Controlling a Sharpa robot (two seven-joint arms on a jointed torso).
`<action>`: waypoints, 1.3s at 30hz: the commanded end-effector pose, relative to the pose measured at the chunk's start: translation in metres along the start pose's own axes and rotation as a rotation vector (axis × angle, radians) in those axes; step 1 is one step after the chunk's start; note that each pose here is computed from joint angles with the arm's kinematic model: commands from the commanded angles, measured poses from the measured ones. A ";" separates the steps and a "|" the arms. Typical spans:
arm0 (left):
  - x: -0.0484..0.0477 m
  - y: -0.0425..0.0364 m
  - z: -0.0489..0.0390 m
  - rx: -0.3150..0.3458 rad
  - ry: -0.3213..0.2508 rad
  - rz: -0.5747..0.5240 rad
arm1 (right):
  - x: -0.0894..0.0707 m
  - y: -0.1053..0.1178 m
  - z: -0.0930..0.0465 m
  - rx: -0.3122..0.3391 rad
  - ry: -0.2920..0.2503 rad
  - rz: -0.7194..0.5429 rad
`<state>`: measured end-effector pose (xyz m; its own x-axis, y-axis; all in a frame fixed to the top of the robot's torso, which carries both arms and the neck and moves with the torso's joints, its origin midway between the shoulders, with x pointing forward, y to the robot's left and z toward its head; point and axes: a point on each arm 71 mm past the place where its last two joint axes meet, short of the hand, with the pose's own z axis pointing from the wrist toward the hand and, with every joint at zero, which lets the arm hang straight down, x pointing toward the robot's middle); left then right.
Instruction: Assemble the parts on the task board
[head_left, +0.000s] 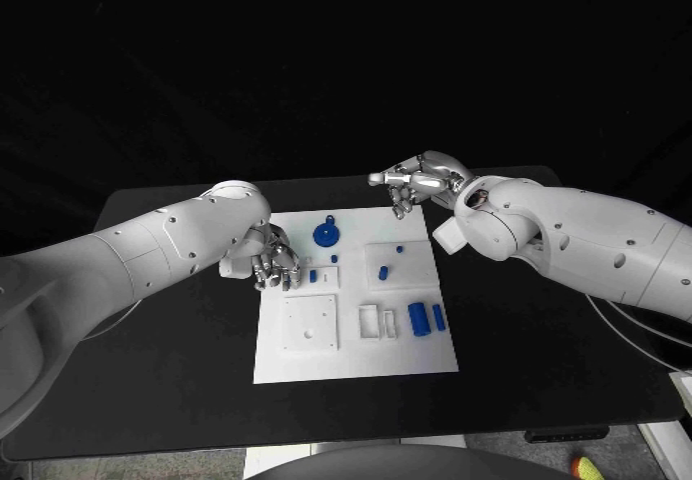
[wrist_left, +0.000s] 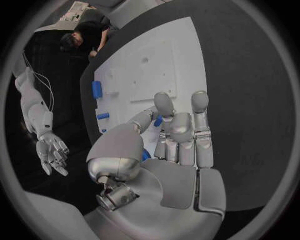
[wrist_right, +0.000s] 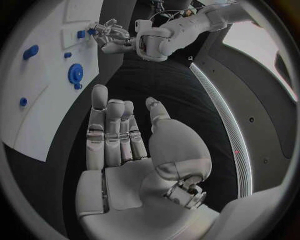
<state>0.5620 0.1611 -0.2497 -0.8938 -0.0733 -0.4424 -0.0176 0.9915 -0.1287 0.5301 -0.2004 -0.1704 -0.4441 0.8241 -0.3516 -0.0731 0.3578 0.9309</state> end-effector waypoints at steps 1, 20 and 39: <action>0.0084 -0.0022 0.0045 -0.001 0.039 0.021 | 0.002 0.001 0.000 -0.008 0.018 -0.004; 0.0055 0.0030 0.0045 -0.021 0.007 -0.003 | 0.001 0.000 0.000 -0.007 0.016 -0.004; 0.0029 0.0089 0.0041 -0.023 -0.024 -0.028 | 0.000 0.000 -0.001 -0.005 0.015 -0.004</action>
<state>0.5609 0.1695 -0.2557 -0.8871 -0.0958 -0.4516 -0.0482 0.9921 -0.1158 0.5301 -0.2019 -0.1705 -0.4426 0.8245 -0.3524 -0.0718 0.3591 0.9305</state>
